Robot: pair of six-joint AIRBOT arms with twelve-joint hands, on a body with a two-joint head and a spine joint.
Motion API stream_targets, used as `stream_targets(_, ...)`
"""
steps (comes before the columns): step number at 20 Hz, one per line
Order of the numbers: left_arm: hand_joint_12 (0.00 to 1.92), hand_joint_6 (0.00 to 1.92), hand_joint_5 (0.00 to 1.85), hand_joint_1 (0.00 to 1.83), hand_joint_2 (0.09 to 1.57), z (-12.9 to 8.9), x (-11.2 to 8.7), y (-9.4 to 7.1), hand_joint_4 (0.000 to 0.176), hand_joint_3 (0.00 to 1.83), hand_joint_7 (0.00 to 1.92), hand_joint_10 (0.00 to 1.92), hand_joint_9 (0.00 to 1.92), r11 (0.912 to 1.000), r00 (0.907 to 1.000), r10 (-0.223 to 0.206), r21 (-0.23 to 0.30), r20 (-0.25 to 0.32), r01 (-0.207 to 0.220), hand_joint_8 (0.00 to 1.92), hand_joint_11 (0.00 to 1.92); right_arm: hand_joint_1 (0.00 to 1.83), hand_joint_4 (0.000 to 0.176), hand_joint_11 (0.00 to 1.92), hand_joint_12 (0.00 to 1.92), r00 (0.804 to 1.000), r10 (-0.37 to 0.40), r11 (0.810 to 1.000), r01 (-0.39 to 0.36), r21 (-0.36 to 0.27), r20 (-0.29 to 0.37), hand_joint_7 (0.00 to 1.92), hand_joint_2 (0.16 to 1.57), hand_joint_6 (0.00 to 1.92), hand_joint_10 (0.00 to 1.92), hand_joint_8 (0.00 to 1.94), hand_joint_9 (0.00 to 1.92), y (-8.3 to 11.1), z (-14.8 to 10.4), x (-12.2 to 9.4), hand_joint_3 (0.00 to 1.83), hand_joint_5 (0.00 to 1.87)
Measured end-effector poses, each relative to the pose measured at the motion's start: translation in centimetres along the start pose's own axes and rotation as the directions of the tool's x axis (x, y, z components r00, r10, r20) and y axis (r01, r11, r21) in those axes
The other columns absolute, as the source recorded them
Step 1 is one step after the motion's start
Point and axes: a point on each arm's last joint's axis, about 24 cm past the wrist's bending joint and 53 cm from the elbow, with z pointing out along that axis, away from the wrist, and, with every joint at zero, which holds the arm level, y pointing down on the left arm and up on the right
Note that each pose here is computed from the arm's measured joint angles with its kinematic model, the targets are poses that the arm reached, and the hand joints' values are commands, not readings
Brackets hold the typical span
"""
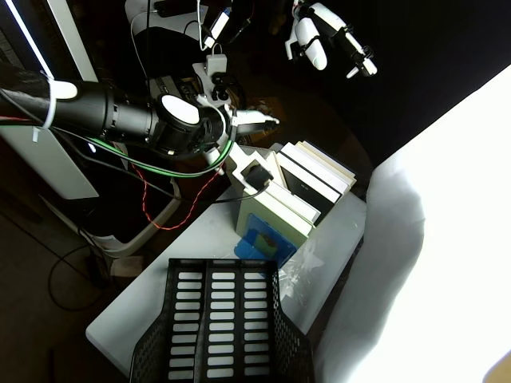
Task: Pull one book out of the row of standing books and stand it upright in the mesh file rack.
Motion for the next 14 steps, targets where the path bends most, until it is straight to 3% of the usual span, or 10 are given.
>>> stream_targets(3,0.39,0.07,0.11,0.43,1.42,0.0,0.1,0.0,0.0,0.0,0.03,0.0,0.0,1.0,1.0,0.001,0.002,-0.005,-0.001,0.0,0.0,0.69,0.0,0.0,0.0,1.0,0.001,1.0,-0.001,0.019,-0.009,0.0,0.95,0.0,0.0,0.0,0.0,-0.6,0.3,0.3,0.0,0.0)
stream_targets(5,0.35,0.07,0.11,0.42,1.42,0.0,0.0,0.0,0.0,0.0,0.04,0.0,0.0,1.0,1.0,0.0,0.0,-0.001,0.0,0.01,0.0,0.71,0.0,0.05,0.03,1.0,-0.003,1.0,0.003,0.021,-0.012,0.0,0.95,0.0,0.0,0.0,0.0,-0.7,0.6,0.3,0.0,0.0)
stream_targets(6,0.35,0.07,0.12,0.42,1.42,0.0,0.0,0.0,0.0,0.0,0.04,0.0,0.0,1.0,1.0,0.0,0.001,0.0,0.0,0.01,0.0,0.75,0.0,0.01,0.43,1.0,-0.005,1.0,0.005,0.019,-0.012,0.0,0.94,0.0,0.0,0.0,0.0,-0.6,0.9,0.3,0.02,0.0)
stream_targets(7,0.35,0.07,0.12,0.42,1.42,0.0,0.0,0.0,0.0,0.0,0.04,0.0,0.0,1.0,1.0,0.0,0.001,-0.001,0.0,0.01,0.0,0.77,0.0,0.0,0.59,1.0,-0.016,1.0,0.017,0.017,-0.016,0.0,0.92,0.0,0.0,0.0,0.0,-0.4,1.1,0.3,0.02,0.0)
stream_targets(8,0.36,0.07,0.13,0.4,1.42,0.0,0.1,0.0,0.0,0.0,0.05,0.0,0.0,1.0,1.0,0.0,0.001,-0.002,0.0,0.01,0.0,0.72,0.0,0.0,0.57,1.0,-0.021,1.0,0.022,0.015,-0.017,0.0,0.96,0.0,0.0,0.0,0.0,-0.3,1.3,0.3,0.02,0.0)
stream_targets(9,0.44,0.06,0.13,0.39,1.42,0.0,0.0,0.0,0.0,0.0,0.04,0.0,0.0,1.0,1.0,0.001,0.0,-0.002,-0.001,0.01,0.0,0.73,0.0,0.0,0.76,1.0,-0.021,1.0,0.021,0.017,-0.021,0.03,0.94,0.01,0.02,0.01,0.05,-0.3,1.5,0.5,0.01,0.03)
stream_targets(10,0.5,0.04,0.14,0.4,1.41,0.0,0.0,0.0,0.0,0.0,0.04,0.0,0.0,1.0,1.0,0.001,0.0,-0.002,-0.001,0.0,0.0,0.86,0.0,0.0,0.54,0.999,-0.018,1.0,0.019,0.025,-0.028,0.01,0.92,0.0,0.0,0.0,0.01,-0.5,1.6,0.8,0.0,0.0)
stream_targets(12,0.57,0.03,0.15,0.42,1.4,-0.1,-0.1,0.1,0.0,0.0,0.05,0.0,0.0,1.0,1.0,0.003,-0.001,0.001,-0.003,0.0,0.0,0.95,0.0,0.0,0.54,0.999,-0.027,0.999,0.028,0.03,-0.045,0.05,0.92,0.01,0.02,0.01,0.06,-0.6,1.5,1.6,0.0,0.03)
stream_targets(13,0.58,0.03,0.15,0.42,1.4,-0.2,-0.1,0.2,0.0,0.0,0.04,0.0,0.0,1.0,1.0,0.004,-0.004,0.002,-0.004,0.0,0.0,0.98,0.0,0.0,0.7,0.998,-0.04,0.999,0.041,0.029,-0.052,0.14,0.96,0.02,0.05,0.02,0.14,-0.7,1.6,1.7,0.01,0.09)
stream_targets(14,0.58,0.03,0.15,0.42,1.39,-0.2,-0.1,0.1,0.0,0.0,0.04,0.0,0.0,1.0,1.0,0.004,0.0,0.001,-0.004,0.0,0.0,1.07,0.0,0.0,1.0,0.998,-0.04,0.999,0.042,0.031,-0.053,0.27,0.99,0.03,0.1,0.03,0.25,-0.8,1.7,1.8,0.01,0.19)
